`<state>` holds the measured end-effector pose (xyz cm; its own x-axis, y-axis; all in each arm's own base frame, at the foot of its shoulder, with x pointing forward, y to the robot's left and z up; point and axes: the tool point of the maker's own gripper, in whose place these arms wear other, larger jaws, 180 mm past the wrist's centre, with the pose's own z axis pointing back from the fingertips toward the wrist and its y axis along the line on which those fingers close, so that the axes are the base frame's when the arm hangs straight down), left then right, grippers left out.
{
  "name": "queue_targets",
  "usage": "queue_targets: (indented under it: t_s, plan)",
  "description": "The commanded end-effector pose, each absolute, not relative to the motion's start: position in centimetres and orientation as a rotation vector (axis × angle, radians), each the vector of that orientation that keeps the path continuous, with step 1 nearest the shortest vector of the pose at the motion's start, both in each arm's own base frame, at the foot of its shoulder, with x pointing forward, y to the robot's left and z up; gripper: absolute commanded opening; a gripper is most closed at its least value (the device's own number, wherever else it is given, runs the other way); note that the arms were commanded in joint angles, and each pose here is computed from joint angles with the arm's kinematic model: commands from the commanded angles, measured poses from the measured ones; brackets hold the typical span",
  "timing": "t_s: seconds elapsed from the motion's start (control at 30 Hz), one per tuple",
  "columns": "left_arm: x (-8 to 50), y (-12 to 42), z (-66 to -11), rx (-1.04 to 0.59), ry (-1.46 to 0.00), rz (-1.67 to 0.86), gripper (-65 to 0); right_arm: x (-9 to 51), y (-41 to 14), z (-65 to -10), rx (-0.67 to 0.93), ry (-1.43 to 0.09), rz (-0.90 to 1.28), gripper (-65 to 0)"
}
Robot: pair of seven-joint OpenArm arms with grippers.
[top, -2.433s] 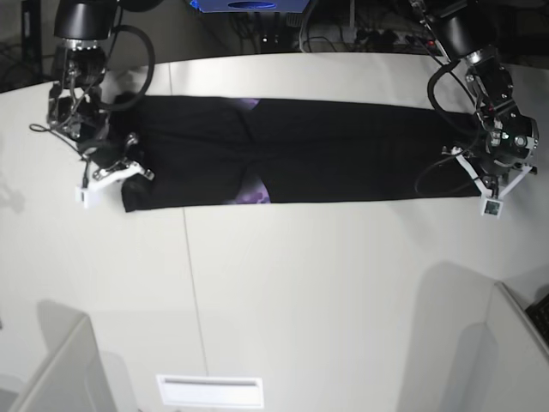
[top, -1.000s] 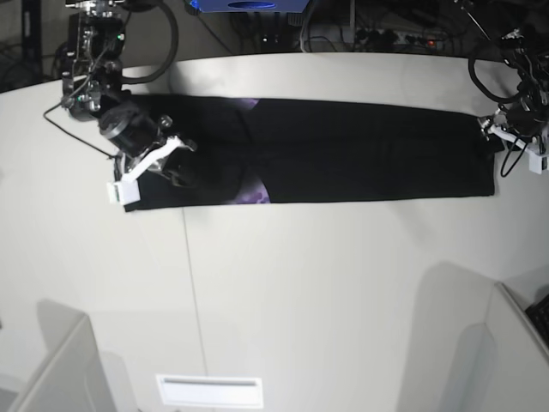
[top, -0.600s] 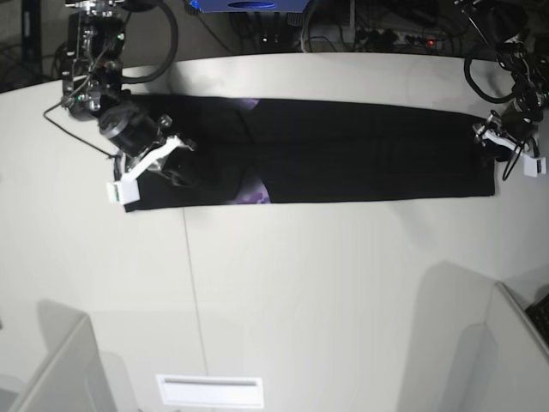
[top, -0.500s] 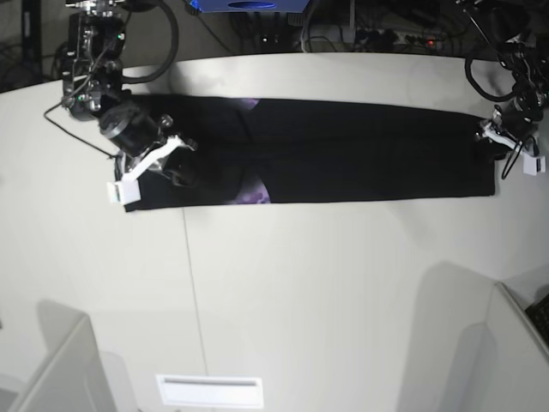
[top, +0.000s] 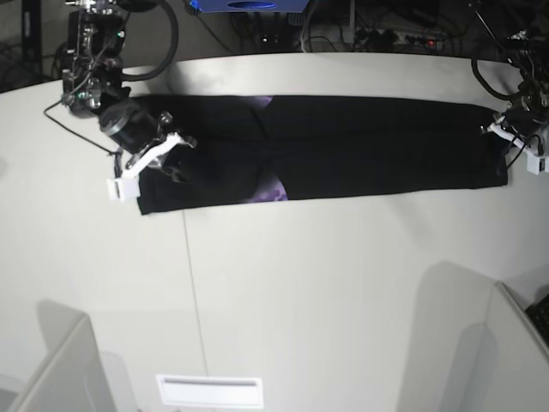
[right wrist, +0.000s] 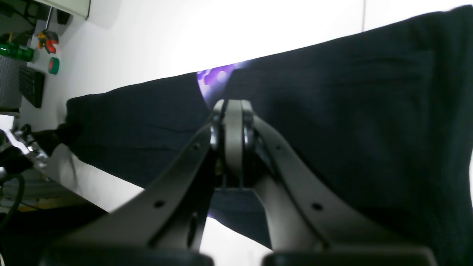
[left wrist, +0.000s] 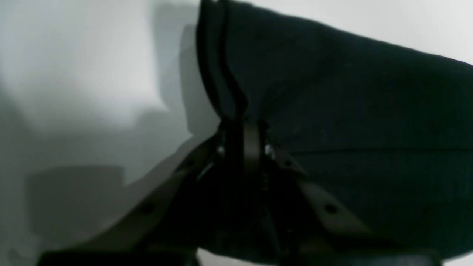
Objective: Fold the T-shirt properly
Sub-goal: 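Fold the strip end held by the left gripper toward the right gripper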
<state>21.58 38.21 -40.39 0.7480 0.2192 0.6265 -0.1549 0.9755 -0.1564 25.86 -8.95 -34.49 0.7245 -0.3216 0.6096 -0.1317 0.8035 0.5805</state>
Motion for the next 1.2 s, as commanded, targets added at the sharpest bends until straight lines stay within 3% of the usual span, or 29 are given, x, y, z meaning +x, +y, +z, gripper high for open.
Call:
queue_targets:
  t_s: [0.0,0.57,1.17]
  plan:
    - [22.7,39.0,-38.1,-0.062,-0.773,0.168,-65.0,26.5,-9.0,-33.3,0.659,-0.813,-0.105,-65.0]
    - [20.4,32.9,-32.6,-0.007,-0.913,-0.067,-65.0,26.5,-8.9,-33.2,0.663,-0.814,-0.107,-65.0]
    - [20.3,21.8,-34.6,-0.224,-0.858,-0.155,-65.0,26.6,-8.5,-32.5,0.721,-0.820,-0.133,-65.0]
